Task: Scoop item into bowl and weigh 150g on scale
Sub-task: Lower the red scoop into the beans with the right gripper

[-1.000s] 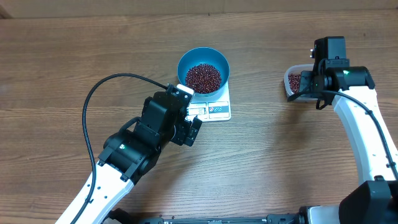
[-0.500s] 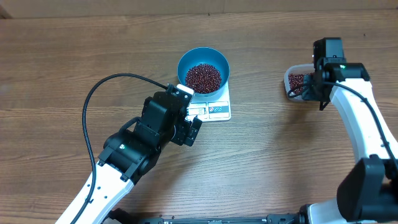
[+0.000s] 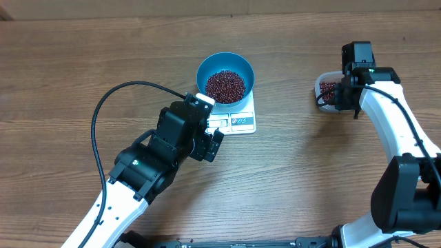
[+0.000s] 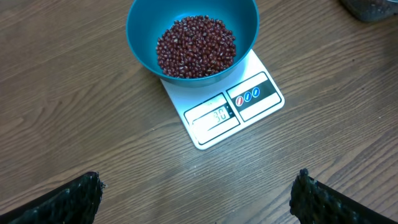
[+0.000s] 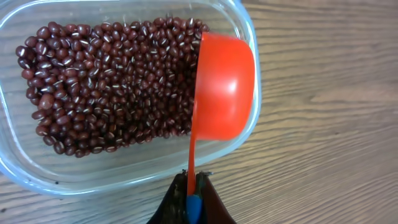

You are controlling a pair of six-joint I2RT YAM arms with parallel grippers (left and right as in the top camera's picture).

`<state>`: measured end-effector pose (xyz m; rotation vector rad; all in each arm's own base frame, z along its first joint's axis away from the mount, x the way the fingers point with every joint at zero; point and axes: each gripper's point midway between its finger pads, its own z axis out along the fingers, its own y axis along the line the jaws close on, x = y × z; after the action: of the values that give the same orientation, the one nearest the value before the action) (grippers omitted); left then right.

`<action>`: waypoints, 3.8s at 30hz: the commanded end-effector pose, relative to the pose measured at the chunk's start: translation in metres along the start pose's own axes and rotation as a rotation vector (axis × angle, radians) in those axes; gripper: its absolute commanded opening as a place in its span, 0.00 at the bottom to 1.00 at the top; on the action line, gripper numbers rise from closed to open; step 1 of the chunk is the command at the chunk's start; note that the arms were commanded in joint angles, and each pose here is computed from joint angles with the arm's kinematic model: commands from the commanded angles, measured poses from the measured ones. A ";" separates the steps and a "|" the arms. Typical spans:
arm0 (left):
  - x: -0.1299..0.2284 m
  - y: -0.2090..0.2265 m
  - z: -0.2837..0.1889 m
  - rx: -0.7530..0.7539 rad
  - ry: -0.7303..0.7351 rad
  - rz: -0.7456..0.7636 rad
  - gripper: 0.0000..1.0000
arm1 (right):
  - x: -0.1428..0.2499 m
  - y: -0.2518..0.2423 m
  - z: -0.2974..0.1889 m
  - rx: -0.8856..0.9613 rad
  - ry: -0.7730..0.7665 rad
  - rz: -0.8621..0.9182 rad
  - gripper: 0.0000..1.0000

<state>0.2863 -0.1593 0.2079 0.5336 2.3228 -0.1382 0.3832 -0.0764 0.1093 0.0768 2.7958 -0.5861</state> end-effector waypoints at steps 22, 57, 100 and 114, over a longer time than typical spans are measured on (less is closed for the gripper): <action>0.000 0.002 0.001 -0.011 0.001 -0.005 0.99 | 0.016 0.000 0.020 -0.099 0.082 -0.076 0.04; 0.000 0.002 0.001 -0.011 0.001 -0.005 1.00 | 0.023 0.057 0.018 -0.432 0.094 -0.143 0.04; 0.000 0.002 0.001 -0.011 0.001 -0.005 1.00 | 0.006 0.076 0.007 -0.732 0.003 -0.050 0.04; 0.000 0.002 0.001 -0.011 0.001 -0.005 0.99 | 0.006 0.053 0.014 -0.779 0.050 0.180 0.04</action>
<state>0.2863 -0.1593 0.2079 0.5336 2.3228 -0.1382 0.3776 -0.0300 0.0743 0.1338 2.8567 0.5132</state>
